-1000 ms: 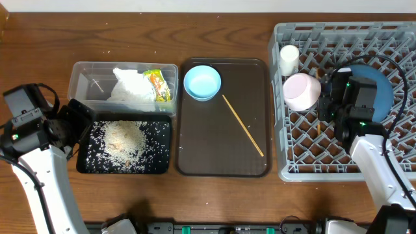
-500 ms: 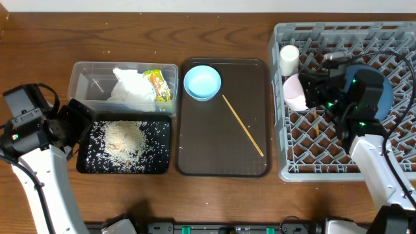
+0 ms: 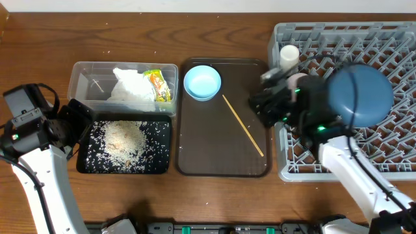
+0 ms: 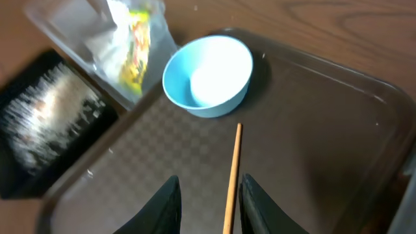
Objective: Sort waste into correct bins and load items into the dishwasher rack
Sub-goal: 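Return the right gripper to the remaining chopstick on the brown tray and grasp it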
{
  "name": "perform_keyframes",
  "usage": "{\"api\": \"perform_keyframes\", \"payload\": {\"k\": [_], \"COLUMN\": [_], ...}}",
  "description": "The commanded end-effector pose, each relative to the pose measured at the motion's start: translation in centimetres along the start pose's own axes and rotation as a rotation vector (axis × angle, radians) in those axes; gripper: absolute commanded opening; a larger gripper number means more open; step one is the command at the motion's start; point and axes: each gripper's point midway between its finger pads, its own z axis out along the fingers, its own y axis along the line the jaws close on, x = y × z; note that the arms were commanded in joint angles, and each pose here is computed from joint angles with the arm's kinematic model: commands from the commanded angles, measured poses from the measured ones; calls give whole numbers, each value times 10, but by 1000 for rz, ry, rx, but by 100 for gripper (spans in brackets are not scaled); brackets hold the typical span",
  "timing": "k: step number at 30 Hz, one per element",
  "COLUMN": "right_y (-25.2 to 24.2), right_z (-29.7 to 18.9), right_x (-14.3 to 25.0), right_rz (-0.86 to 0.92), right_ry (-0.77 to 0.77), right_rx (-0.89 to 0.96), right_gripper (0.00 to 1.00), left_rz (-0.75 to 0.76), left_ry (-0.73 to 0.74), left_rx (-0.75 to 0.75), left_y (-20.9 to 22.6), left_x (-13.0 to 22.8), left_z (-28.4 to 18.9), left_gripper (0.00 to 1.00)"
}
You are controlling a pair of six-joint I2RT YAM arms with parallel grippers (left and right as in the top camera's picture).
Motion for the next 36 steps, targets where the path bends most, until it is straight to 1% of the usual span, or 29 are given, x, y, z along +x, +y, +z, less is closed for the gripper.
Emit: {"api": "perform_keyframes", "payload": {"k": [1, 8, 19, 21, 36], "right_y": [-4, 6, -10, -12, -15], "right_z": [12, 37, 71, 74, 79], "right_x": [8, 37, 101, 107, 127], "right_rz": [-147, -203, -167, -164, -150], "right_ry": [47, 149, 330, 344, 401], "right_rx": [141, 187, 193, 192, 188], "right_gripper": [28, 28, 29, 30, 27], "left_rz": [3, 3, 3, 3, 3], "left_ry": [-18, -18, -18, -18, -18], "left_rx": [2, 2, 2, 2, 2], "left_y": [-1, -1, -1, -1, -1], "left_x": [-5, -5, -5, -5, -5], "left_z": [-4, -4, -4, -4, -5], "left_gripper": [92, 92, 92, 92, 92]}}
